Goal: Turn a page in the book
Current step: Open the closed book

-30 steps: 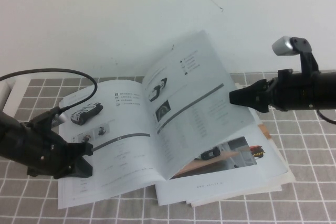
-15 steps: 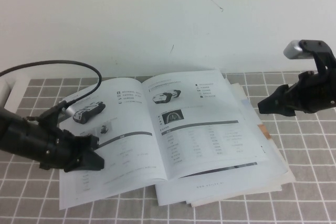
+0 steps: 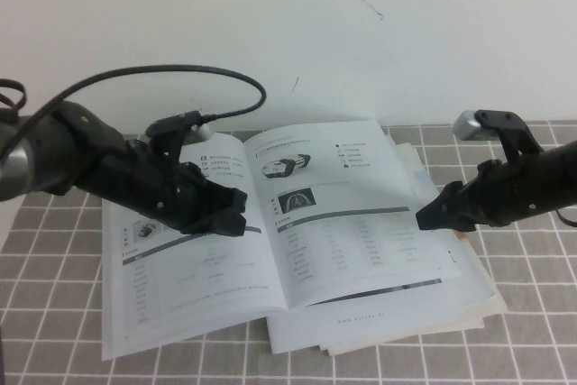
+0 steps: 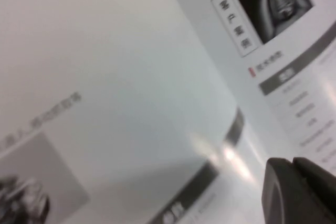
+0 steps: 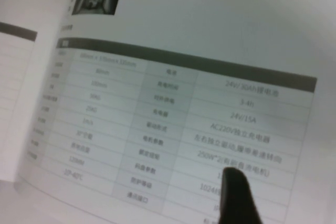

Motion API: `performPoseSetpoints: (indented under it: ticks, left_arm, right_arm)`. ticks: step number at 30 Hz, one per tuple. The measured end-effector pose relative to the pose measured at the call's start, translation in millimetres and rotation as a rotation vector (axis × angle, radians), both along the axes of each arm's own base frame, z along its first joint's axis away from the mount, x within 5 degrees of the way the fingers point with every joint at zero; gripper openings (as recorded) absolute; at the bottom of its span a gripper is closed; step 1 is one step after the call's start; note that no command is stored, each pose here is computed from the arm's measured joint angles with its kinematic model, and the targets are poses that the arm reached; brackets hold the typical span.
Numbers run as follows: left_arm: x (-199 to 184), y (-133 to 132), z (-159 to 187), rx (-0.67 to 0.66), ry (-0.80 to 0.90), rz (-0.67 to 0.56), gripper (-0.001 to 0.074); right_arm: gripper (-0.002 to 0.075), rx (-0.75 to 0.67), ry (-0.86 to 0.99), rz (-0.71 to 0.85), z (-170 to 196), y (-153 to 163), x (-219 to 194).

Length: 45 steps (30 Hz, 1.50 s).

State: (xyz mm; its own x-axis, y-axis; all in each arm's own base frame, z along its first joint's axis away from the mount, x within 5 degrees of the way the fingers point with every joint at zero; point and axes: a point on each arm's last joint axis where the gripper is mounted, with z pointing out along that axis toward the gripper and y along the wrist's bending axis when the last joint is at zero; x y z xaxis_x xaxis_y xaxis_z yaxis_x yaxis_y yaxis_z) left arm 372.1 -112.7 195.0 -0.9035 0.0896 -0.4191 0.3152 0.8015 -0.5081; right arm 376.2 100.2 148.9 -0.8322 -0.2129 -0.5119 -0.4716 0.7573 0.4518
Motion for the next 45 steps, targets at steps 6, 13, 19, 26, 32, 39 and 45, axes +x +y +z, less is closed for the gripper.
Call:
performPoseSetpoints:
  ticks: [6,13,19,26,32,39,45]
  left_arm:
    - [12,-15,-26,0.067,0.031,-0.032,-0.0003]
    - [13,-6,-36,0.197,0.062,-0.034,-0.0003]
    - [13,-5,-37,0.218,0.062,-0.032,-0.0003]
    - [15,-9,-34,0.169,0.043,-0.041,-0.0003]
    - [15,-10,-33,0.157,0.040,-0.041,-0.0003]
    - [15,-9,-35,0.174,0.041,-0.049,-0.0003]
    - [17,-7,-49,0.206,0.095,-0.028,-0.0003]
  right_arm:
    - [0.0388,-0.011,0.015,-0.011,-12,0,2]
    - [0.0388,-0.006,0.039,-0.010,-25,1,3]
    - [0.0388,0.035,0.021,-0.026,-24,4,6]
    - [0.0388,0.080,0.008,-0.039,-21,6,7]
    - [0.0388,0.090,0.010,-0.034,-20,7,7]
    - [0.0388,0.098,0.014,-0.023,-20,8,6]
    - [0.0388,0.099,0.012,-0.018,-20,8,6]
